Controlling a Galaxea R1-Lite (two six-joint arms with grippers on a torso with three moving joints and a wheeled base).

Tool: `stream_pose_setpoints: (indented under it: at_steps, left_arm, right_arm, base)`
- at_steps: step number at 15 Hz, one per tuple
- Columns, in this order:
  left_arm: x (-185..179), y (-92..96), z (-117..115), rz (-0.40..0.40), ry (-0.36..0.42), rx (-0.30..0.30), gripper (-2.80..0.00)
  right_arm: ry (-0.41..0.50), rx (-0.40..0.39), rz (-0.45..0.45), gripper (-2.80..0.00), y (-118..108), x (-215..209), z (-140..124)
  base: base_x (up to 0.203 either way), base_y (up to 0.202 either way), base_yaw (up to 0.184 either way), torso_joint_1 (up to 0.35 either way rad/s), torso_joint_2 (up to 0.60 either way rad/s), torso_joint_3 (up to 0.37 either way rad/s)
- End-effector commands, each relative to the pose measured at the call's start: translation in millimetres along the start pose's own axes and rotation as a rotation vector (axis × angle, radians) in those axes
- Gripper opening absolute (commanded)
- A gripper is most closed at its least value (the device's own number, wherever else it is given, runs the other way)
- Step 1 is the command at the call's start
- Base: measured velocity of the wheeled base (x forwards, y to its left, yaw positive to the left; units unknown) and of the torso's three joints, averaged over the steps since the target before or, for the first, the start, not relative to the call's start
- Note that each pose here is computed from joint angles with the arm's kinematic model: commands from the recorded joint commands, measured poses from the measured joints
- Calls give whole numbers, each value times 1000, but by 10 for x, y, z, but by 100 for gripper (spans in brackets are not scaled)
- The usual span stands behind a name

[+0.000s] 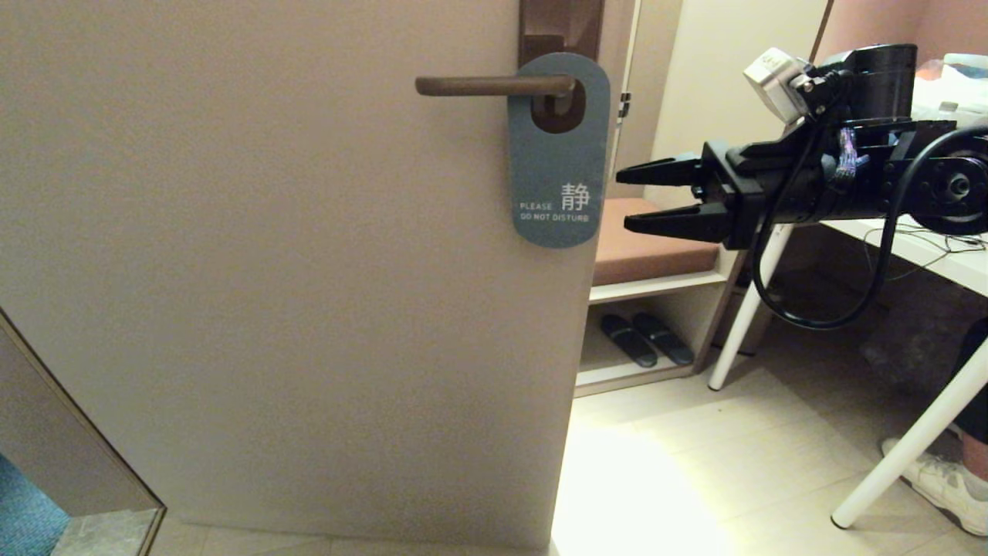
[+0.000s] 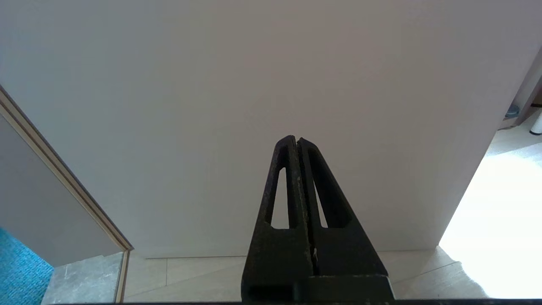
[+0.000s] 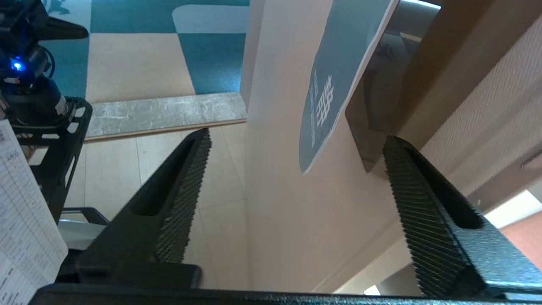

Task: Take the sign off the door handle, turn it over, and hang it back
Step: Take down the sign

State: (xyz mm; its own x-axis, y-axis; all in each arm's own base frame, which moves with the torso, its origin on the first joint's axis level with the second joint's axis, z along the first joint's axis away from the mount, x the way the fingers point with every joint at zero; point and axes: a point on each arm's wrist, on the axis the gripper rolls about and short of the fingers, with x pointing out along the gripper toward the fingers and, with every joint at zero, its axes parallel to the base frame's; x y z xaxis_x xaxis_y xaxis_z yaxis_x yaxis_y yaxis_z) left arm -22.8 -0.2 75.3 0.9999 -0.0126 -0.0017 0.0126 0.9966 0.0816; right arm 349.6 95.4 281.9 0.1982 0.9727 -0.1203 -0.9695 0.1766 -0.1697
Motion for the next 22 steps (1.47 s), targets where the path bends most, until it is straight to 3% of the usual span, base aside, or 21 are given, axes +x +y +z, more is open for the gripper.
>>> stream_pose_setpoints:
  at_steps: [1, 13, 18, 22]
  left_arm:
    - [0, 0, 0, 0, 0, 1, -280]
    - [0, 0, 0, 0, 0, 1, -280]
    - [0, 0, 0, 0, 0, 1, -280]
    - [0, 0, 0, 0, 0, 1, -280]
  right_arm:
    - [-10, -10, 18, 0, -38, 70, 11]
    - [-29, -26, 61, 0, -139, 308, 18]
    - [-36, 65, 81, 0, -126, 388, 73]
    - [-32, 80, 95, 0, -135, 457, 27]
  base:
    - [0, 0, 0, 0, 0, 0]
    - [0, 0, 0, 0, 0, 0]
    - [0, 0, 0, 0, 0, 0]
    - [0, 0, 0, 0, 0, 0]
